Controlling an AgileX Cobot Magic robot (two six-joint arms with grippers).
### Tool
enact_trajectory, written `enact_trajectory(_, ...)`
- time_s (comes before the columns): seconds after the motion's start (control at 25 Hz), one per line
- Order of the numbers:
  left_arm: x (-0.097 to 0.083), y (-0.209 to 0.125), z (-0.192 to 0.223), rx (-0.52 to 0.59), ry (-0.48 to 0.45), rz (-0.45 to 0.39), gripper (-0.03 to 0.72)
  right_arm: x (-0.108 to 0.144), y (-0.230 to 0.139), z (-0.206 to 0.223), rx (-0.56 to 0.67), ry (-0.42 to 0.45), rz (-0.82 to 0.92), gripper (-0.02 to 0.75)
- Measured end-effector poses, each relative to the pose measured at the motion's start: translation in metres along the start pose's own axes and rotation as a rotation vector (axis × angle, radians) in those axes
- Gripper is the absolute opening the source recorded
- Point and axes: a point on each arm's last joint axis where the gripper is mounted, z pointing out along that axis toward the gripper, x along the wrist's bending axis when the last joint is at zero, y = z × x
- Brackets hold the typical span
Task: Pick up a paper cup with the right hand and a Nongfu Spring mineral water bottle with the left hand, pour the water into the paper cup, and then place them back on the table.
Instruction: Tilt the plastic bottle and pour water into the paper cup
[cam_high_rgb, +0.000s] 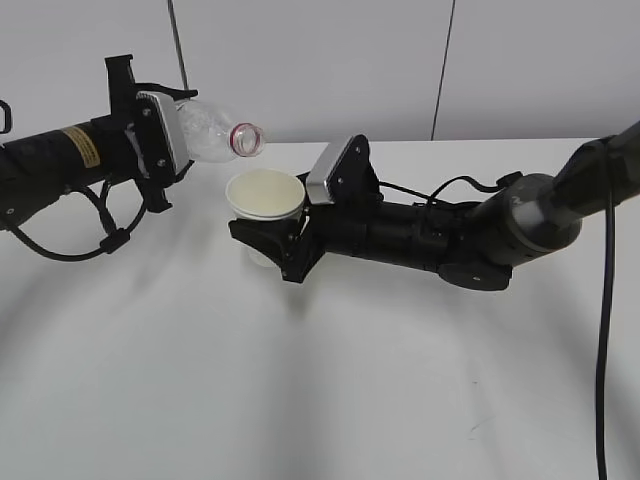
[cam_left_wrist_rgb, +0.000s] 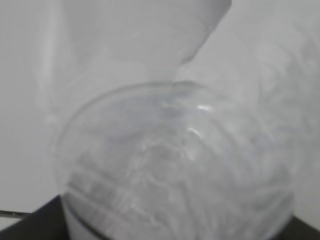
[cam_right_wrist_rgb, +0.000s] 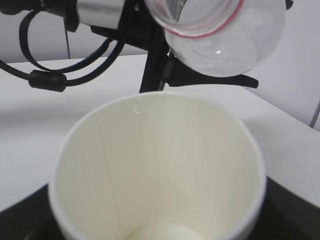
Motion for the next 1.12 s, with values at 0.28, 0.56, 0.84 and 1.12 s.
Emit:
enact_trajectory(0.28, -0.0001, 0.0, 0.0, 0.0, -0.002, 0.022, 0.421, -0.0025, -0.0013, 0.0, 0.014, -0.027, 0.012, 0.524)
enact_trajectory(0.56, 0.0002, -0.0004, 0.0, 0.005, 0.003, 0.061, 0.421, -0.0027, -0.0018, 0.0, 0.017, -0.03, 0.013, 0.524)
enact_trajectory(0.84, 0.0028, -0.0035, -0.0002, 0.039, 0.03, 0.07, 0.421, -0.0024, -0.0019, 0.0, 0.018, -0.027, 0.011, 0.524)
enact_trajectory(1.12, 0.0038, -0.0039, -0.0002, 0.044, 0.04, 0.099, 0.421, -0.0028, -0.0035, -0.0001, 0.036, -0.031, 0.011, 0.524)
